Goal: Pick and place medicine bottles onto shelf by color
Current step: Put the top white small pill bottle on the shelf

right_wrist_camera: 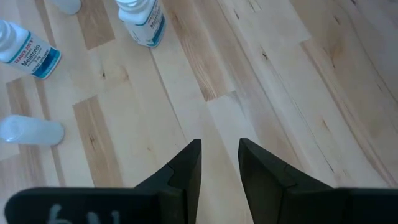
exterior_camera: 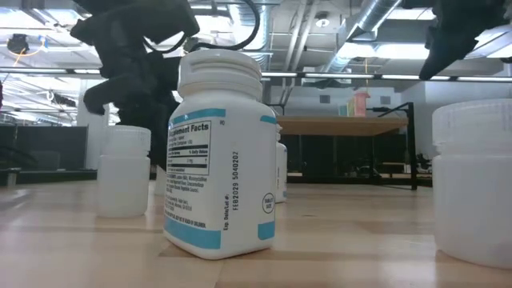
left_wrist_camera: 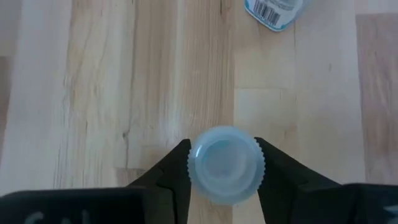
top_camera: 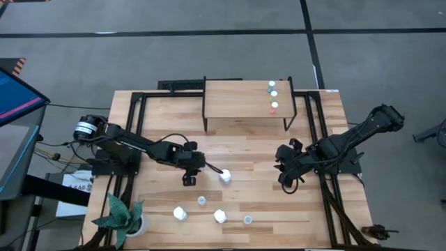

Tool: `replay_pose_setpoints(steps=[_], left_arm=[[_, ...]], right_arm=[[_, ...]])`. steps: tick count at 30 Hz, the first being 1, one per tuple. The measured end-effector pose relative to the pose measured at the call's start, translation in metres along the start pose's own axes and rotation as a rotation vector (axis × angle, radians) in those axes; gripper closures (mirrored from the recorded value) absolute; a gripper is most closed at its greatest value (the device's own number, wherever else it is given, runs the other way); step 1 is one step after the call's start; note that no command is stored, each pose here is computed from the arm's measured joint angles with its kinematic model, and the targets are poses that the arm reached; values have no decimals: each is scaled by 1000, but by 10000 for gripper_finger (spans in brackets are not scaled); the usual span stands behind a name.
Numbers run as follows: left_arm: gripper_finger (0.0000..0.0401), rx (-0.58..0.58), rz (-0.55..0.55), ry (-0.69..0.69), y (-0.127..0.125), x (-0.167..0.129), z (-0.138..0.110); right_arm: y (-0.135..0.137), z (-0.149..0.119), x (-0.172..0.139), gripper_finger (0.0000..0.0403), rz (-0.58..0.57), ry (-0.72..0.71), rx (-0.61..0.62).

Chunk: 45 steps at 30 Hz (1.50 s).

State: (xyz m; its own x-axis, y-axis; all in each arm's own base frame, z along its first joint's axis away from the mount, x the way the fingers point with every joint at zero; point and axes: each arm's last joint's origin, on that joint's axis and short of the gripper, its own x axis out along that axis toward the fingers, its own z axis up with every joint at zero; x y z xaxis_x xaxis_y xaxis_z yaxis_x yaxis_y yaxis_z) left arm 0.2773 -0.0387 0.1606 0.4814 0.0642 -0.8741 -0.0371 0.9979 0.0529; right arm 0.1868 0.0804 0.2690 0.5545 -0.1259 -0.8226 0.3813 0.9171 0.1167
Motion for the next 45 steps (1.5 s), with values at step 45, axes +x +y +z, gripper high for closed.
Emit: replay_pose_setpoints(steps=[45], left_arm=[[289, -480, 248, 33, 306, -81, 142]], right_arm=[[0, 0, 0, 276, -4, 3, -45]])
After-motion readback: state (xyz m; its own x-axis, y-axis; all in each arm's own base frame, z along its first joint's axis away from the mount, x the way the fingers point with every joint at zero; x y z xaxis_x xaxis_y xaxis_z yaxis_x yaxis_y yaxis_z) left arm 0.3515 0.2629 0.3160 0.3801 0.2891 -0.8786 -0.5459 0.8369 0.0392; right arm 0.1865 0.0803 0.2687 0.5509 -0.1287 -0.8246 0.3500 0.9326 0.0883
